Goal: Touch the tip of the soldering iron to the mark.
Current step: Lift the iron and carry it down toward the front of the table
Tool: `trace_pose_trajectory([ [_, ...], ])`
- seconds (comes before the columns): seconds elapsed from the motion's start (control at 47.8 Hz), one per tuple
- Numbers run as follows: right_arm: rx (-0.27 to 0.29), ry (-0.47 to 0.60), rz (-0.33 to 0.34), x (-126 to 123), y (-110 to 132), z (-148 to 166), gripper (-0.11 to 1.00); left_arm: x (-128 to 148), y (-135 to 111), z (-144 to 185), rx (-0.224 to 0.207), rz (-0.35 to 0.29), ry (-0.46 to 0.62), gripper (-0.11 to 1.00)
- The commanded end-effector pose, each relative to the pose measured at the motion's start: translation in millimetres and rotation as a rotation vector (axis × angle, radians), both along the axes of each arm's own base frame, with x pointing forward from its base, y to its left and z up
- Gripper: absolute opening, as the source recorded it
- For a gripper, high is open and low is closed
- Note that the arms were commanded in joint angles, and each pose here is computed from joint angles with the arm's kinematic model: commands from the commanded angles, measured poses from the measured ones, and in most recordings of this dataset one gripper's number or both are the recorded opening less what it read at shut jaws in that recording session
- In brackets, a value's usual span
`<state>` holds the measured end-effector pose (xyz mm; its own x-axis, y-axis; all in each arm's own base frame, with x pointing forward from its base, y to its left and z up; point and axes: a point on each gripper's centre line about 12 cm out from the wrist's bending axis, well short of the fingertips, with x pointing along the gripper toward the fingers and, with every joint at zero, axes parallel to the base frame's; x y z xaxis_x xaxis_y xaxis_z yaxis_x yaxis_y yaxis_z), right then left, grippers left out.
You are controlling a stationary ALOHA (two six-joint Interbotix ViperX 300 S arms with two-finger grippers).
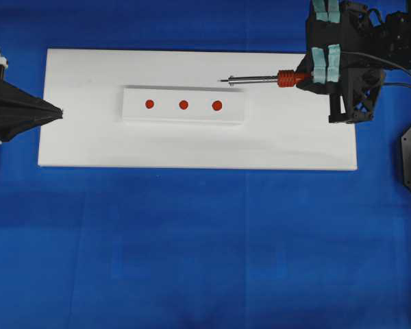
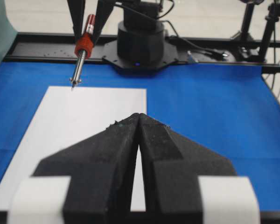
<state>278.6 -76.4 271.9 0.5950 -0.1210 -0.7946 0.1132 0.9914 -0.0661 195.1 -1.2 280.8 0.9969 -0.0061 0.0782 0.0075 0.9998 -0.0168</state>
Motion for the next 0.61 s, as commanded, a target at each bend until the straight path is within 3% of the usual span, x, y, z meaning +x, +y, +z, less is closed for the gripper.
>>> trace_pose_trajectory([
  [0.0,0.0,-0.039,-0.015,1.7,-0.5,12.3,0.06,1.6,0.2,4.3,0.003,0.001,-0.014,0.0],
  [0.188,0.063,-0.053,-0.045,-0.4,15.0,12.5,0.06,1.6,0.2,4.3,0.003,0.001,-0.014,0.0],
  [0.439,0.152,-0.106,0.009,-2.2,62.7,17.1,0.06,1.8,0.2,4.0,0.001,0.001,-0.012,0.0],
  [0.585,0.172,-0.118,0.057,-0.3,91.1,16.0,0.06,1.5,0.2,3.6,0.003,0.001,-0.012,0.0],
])
